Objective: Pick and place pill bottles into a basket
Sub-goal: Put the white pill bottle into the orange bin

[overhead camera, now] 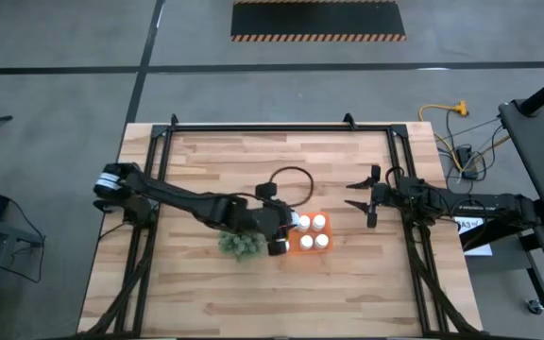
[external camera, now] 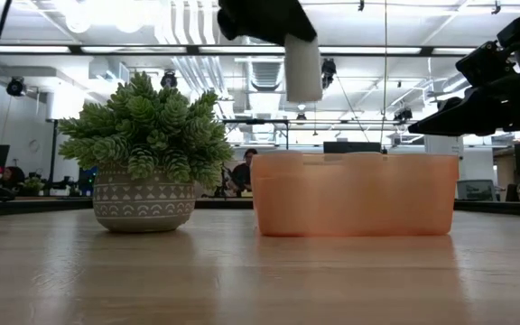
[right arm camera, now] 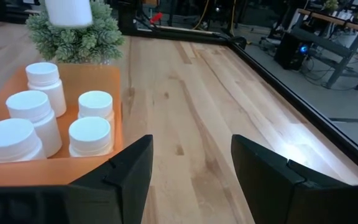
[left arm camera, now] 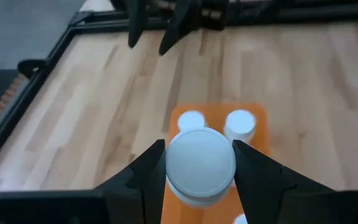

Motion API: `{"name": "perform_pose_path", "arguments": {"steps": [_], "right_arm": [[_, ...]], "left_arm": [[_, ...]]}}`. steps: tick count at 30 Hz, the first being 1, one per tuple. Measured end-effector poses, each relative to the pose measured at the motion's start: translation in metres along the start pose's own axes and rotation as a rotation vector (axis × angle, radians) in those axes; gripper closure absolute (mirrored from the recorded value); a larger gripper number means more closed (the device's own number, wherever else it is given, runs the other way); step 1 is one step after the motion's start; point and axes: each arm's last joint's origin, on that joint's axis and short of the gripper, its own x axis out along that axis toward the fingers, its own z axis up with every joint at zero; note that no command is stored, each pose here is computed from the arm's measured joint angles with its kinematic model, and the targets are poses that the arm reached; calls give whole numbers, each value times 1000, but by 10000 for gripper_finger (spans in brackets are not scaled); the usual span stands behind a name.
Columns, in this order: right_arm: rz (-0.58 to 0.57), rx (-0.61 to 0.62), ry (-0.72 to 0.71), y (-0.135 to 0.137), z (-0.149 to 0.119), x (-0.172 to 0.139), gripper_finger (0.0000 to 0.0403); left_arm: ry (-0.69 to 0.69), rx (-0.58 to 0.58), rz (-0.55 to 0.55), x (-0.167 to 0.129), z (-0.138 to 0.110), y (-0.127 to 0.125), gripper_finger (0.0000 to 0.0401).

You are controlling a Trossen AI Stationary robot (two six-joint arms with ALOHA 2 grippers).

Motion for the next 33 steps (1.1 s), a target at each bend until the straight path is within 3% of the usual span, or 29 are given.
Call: {"name": "perform_pose_path", "arguments": {"steps": [11, 33], "right_arm": [[0, -1, 1, 0, 0, 0, 195], [0, -1, 0, 0, 0, 0, 195]], "left_arm": [[51, -11, 37, 17, -6, -6, 261], [39, -264, 76, 38, -43, -9, 261]]}}
